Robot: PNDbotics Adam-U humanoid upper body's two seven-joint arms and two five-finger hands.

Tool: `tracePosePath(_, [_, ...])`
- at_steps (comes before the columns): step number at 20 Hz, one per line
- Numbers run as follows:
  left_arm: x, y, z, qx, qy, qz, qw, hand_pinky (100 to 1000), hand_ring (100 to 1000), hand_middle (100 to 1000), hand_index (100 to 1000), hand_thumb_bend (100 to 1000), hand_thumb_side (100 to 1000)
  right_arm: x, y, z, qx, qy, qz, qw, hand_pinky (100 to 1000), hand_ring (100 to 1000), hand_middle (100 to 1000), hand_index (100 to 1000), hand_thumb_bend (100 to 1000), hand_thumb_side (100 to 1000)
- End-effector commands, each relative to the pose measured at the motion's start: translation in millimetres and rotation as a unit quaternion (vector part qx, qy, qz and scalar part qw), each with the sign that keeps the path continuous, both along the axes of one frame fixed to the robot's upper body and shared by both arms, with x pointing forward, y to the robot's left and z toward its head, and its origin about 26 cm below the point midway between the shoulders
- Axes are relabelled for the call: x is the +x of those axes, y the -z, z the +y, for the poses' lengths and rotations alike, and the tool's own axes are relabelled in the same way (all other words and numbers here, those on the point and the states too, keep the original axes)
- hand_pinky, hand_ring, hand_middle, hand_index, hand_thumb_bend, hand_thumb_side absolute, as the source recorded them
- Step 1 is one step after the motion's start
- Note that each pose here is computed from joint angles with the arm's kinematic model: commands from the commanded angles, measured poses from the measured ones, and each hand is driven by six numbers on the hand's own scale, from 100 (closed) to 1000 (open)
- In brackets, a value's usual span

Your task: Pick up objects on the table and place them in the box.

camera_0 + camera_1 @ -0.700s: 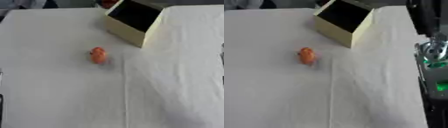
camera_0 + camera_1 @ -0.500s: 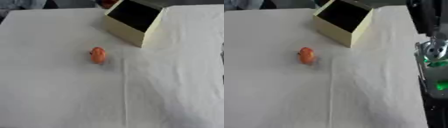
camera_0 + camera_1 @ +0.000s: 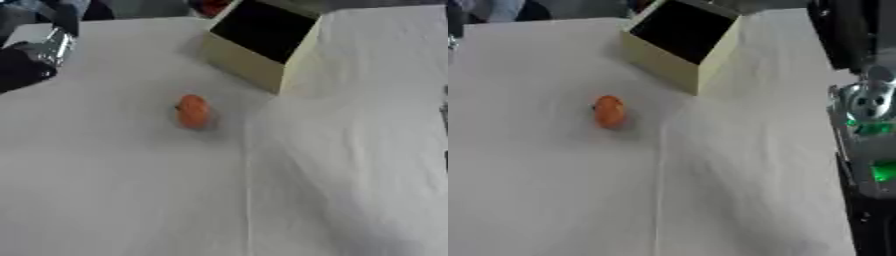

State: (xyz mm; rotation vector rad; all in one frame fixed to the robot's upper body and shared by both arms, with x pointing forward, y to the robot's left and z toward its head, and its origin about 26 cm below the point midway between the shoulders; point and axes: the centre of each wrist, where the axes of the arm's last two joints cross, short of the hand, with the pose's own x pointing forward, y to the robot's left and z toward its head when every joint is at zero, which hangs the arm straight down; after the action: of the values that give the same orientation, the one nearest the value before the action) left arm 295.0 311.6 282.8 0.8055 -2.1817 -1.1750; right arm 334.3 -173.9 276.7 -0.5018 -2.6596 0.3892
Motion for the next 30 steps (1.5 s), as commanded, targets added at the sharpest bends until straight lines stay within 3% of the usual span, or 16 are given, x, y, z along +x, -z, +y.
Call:
tracePosePath(1, [-4.8,-16.6,-4.1,0.075,0.008,0.021,0.997,649,748,778,848,100,595,-2.0,-7.6,0.5,-0.008,-0.002,-0.014,1.0,762,799,698,736,100,863])
tracePosePath(10, [1.0,-24.6,-26.3,0.163,0.032,0.079,0.983,661,759,779,862,100,555,-1.5,-8.1,2.6,-0.01,-0.008,-0.012,1.0,761,799,698,735,100,864])
tracePosePath(16, [8.5,-27.4,-42.1,0.199,0.044,0.115,0.972,670,763,772,871,100,380,-1.3,-6.9,3.5,-0.01,-0.012,-0.009,1.0,761,799,698,735,100,866])
tracePosePath(23, [26.5,-25.2,-57.1,0.242,0.037,0.138,0.96,697,802,778,867,222,294,-1.4,-5.6,3.5,-0.008,-0.013,-0.007,1.0,760,799,697,735,100,867])
tracePosePath(27, [42.1,-17.9,-62.0,0.259,0.024,0.148,0.954,685,810,785,869,158,124,-1.5,-4.9,3.3,-0.007,-0.014,-0.006,1.0,760,799,698,734,100,868])
tracePosePath(30, [51.5,-11.1,-67.3,0.278,0.024,0.164,0.946,704,838,810,868,146,100,-1.6,-4.3,2.8,-0.005,-0.014,-0.005,1.0,759,799,697,734,100,868])
